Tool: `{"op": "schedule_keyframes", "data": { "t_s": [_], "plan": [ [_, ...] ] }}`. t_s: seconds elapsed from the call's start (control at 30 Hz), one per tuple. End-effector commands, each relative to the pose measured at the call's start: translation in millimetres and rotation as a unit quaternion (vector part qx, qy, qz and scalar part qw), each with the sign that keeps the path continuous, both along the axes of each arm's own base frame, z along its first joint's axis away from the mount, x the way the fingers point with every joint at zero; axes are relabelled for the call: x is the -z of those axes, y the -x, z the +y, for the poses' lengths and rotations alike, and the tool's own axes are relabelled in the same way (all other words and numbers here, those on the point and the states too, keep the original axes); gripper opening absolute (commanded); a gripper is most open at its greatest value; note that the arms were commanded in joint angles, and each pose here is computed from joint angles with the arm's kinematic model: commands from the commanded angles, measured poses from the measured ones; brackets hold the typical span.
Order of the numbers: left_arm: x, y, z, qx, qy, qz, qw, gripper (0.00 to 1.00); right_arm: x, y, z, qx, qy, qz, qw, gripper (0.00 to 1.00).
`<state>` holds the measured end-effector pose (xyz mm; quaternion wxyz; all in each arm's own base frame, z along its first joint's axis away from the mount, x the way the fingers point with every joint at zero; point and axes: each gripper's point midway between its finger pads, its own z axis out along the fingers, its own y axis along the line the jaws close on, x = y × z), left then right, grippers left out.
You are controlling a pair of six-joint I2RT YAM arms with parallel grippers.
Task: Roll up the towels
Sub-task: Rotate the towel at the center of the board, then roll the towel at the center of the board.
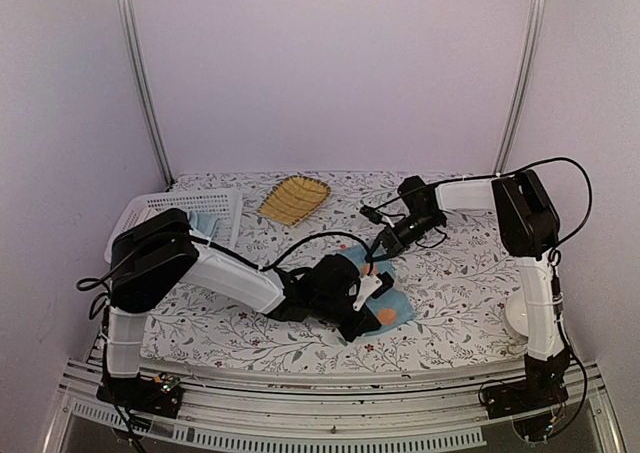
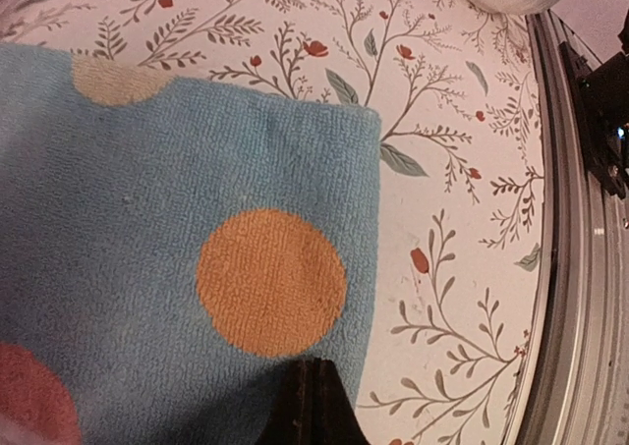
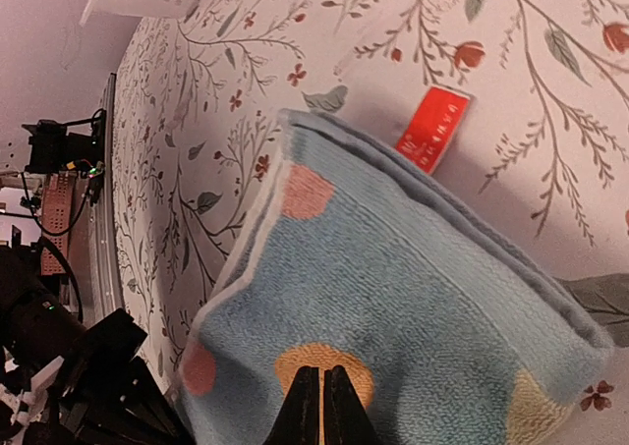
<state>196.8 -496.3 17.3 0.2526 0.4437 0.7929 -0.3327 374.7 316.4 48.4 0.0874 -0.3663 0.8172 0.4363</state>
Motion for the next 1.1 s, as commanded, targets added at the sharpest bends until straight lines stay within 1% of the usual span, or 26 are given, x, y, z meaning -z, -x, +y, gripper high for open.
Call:
{"op": "schedule_keyframes", "data": {
  "t_s": [0.0, 0.03, 0.07, 0.2, 0.37, 0.43, 0.53, 0.63, 0.73, 0.77, 0.83, 0.97, 1.07],
  "plan": [
    [26.0, 6.6, 11.7, -0.006, -0.034, 0.016, 0.999, 0.02, 26.3, -19.4, -18.4, 0.051, 0.036, 0.038, 0.997, 0.06],
    [26.2, 5.1, 12.3, -0.006, -0.039, 0.01, 0.999, 0.02, 29.6, -25.3, -25.0, 0.068, 0.047, 0.04, 0.996, 0.06],
    [26.5, 2.1, 13.7, -0.009, -0.046, 0.001, 0.999, 0.02, 48.8, -26.8, -32.3, 0.082, 0.064, 0.059, 0.993, 0.06],
    [23.2, -15.7, 20.4, -0.019, -0.065, -0.04, 0.997, 0.02, 66.6, -44.6, -56.3, 0.124, 0.09, 0.067, 0.986, 0.06],
    [23.0, -49.7, 25.1, -0.038, -0.075, -0.052, 0.995, 0.06, 75.3, -52.2, -63.2, 0.135, 0.101, 0.067, 0.983, 0.07],
    [20.5, -59.6, 26.1, -0.038, -0.071, -0.054, 0.995, 0.06, 72.5, -51.6, -60.3, 0.131, 0.091, 0.07, 0.985, 0.08],
    [11.7, -67.5, 24.2, -0.034, -0.062, -0.065, 0.995, 0.07, 52.5, -49.1, -51.5, 0.11, 0.049, 0.062, 0.991, 0.1],
    [1.4, -73.2, 21.0, -0.035, -0.055, -0.076, 0.995, 0.08, 24.4, -48.8, -44.6, 0.09, 0.014, 0.039, 0.995, 0.16],
    [-12.6, -74.0, 15.3, -0.032, -0.044, -0.075, 0.996, 0.13, -17.1, -51.6, -44.1, 0.082, -0.003, -0.006, 0.997, 0.18],
    [-21.3, -72.1, 12.8, -0.028, -0.036, -0.075, 0.996, 0.15, -29.6, -51.6, -45.3, 0.08, -0.009, -0.021, 0.997, 0.22],
    [-39.3, -64.9, 9.5, -0.015, -0.019, -0.075, 0.997, 0.17, -55.5, -49.7, -48.8, 0.079, -0.019, -0.047, 0.996, 0.25],
    [-77.6, -50.0, 8.8, 0.006, 0.01, -0.092, 0.996, 0.19, -106.3, -39.5, -55.8, 0.068, -0.026, -0.113, 0.991, 0.29],
    [-97.3, -54.1, 19.2, -0.008, 0.012, -0.119, 0.993, 0.21, -141.8, -28.0, -64.9, 0.064, -0.022, -0.177, 0.982, 0.3]
  ]
}}
